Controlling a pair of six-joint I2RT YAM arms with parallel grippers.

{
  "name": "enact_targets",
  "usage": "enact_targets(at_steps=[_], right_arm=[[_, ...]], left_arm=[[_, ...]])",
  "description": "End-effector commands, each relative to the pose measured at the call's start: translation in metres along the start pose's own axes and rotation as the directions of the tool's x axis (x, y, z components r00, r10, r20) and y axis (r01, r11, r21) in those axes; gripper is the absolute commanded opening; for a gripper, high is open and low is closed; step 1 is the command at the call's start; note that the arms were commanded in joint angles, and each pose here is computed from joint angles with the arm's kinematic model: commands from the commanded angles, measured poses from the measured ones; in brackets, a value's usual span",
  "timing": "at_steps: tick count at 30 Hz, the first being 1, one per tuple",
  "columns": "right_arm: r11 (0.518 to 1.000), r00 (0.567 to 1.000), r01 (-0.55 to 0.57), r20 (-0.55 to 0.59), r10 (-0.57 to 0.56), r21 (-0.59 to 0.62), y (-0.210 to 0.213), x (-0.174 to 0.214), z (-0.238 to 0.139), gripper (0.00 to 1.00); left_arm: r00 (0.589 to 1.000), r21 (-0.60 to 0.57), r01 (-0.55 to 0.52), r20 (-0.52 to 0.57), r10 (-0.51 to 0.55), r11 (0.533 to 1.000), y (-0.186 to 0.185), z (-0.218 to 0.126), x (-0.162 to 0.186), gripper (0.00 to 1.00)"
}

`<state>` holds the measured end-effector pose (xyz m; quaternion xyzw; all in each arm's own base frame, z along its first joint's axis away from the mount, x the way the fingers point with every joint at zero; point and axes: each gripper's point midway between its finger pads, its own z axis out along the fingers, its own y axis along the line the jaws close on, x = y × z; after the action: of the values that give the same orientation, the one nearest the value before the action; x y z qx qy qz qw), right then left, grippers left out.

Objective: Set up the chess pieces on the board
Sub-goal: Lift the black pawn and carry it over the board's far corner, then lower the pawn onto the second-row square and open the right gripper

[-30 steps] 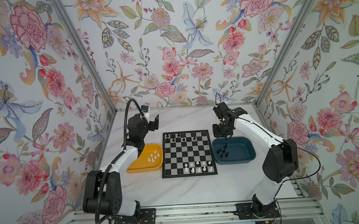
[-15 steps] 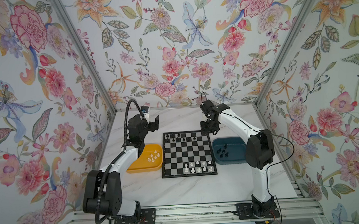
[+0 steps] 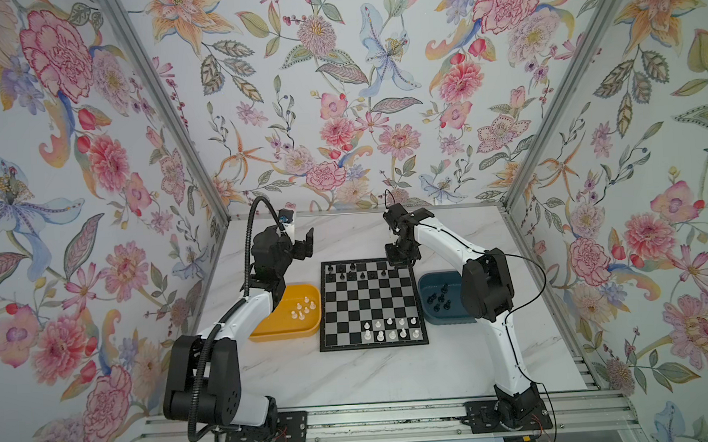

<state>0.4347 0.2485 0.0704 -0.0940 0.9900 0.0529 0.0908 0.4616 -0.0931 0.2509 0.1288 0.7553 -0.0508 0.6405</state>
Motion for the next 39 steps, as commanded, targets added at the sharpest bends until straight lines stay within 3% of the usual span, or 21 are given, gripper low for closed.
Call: enact_targets(at_steps=[1,31,39], right_arm=[[1.000,1.000,0.022,-0.019,-0.022,-0.016,0.007,0.003,0.003,0.00],[1.000,0.996,0.025,-0.086,-0.025,-0.002,0.008,0.019,0.029,0.00],[1.000,0.994,0.023,-0.103,-0.023,0.001,0.007,0.023,0.035,0.06]], left_arm=[[1.000,0.006,0.009,0.003,-0.009,1.000,-0.001,0.004,0.001,0.90],[1.000,0.014,0.013,-0.007,-0.013,1.000,-0.003,0.006,0.005,0.90],[1.000,0.012,0.013,-0.007,-0.013,1.000,-0.003,0.006,0.005,0.90]])
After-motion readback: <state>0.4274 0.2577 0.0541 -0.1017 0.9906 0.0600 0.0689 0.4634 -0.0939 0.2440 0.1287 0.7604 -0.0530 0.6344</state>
